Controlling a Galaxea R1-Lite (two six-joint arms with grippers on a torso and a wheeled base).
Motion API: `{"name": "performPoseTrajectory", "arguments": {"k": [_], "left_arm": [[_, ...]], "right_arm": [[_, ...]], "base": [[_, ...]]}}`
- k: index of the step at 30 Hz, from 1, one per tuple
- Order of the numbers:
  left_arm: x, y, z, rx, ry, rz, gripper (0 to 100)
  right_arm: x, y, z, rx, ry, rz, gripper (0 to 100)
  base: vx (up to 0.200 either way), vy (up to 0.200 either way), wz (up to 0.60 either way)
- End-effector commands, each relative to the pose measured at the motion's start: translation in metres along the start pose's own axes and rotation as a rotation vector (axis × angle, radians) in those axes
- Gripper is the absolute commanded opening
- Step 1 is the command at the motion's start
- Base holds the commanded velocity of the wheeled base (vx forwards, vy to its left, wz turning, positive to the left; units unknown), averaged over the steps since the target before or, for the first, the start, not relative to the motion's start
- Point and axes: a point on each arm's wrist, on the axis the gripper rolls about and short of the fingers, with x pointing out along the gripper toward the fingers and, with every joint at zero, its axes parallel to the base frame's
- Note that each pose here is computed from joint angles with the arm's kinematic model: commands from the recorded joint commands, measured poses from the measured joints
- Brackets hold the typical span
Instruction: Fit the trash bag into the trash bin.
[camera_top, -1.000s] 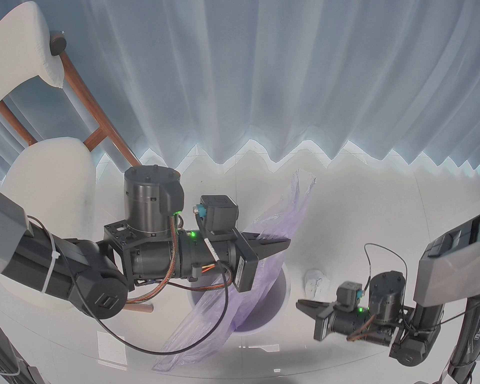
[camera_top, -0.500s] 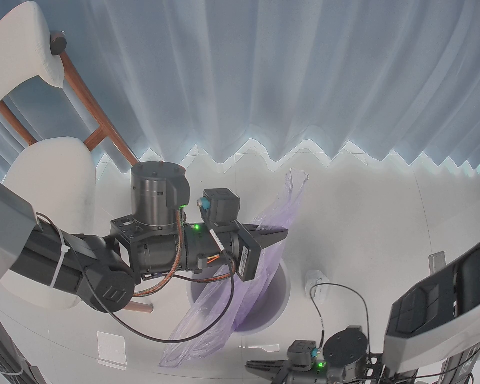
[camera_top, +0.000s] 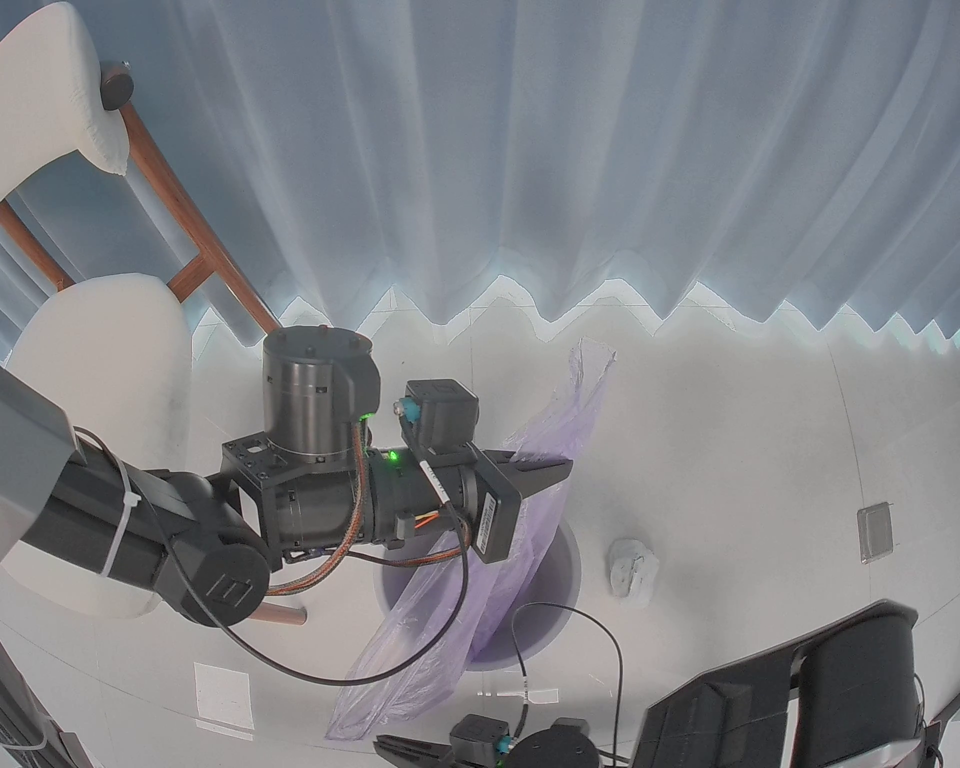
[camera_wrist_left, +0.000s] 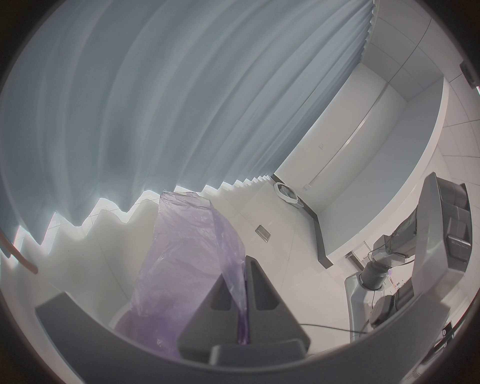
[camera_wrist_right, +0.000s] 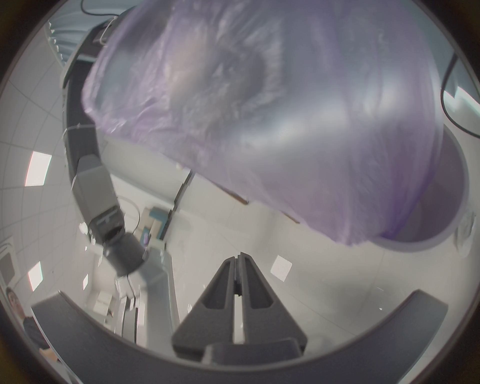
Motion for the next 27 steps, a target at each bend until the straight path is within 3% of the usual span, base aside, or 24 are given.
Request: {"name": "performPoseTrajectory", "arguments": {"k": [1,4,7,16,27], "left_arm": [[0.000,0.000,0.000,-0.001,-0.001,0.010,0],[0.001,0.000,0.002,-0.021,-0.010,0.012,0],[0.002,-0.002,0.003,-0.024,-0.023,0.007,0],[0.003,-0.004,0.002,-0.031,-0.025,0.010,0],[0.003,-0.011,-0.008,-0.042,0.010,-0.008,0]], "right_arm": [[0.027,0.008,0.001,0.056,-0.099,-0.015,0],[0.029,-0.006,0.010,0.121,-0.163,-0.109,0],[0.029,-0.018,0.017,0.135,-0.188,-0.146,0],[0.022,-0.100,0.081,0.164,-0.410,-0.330,0],[0.035,-0.120,0.079,0.164,-0.433,-0.360,0]], "base": [[0.000,0.000,0.00],[0.000,0.000,0.00],[0.000,0.000,0.00],[0.000,0.000,0.00],[0.000,0.000,0.00]]}}
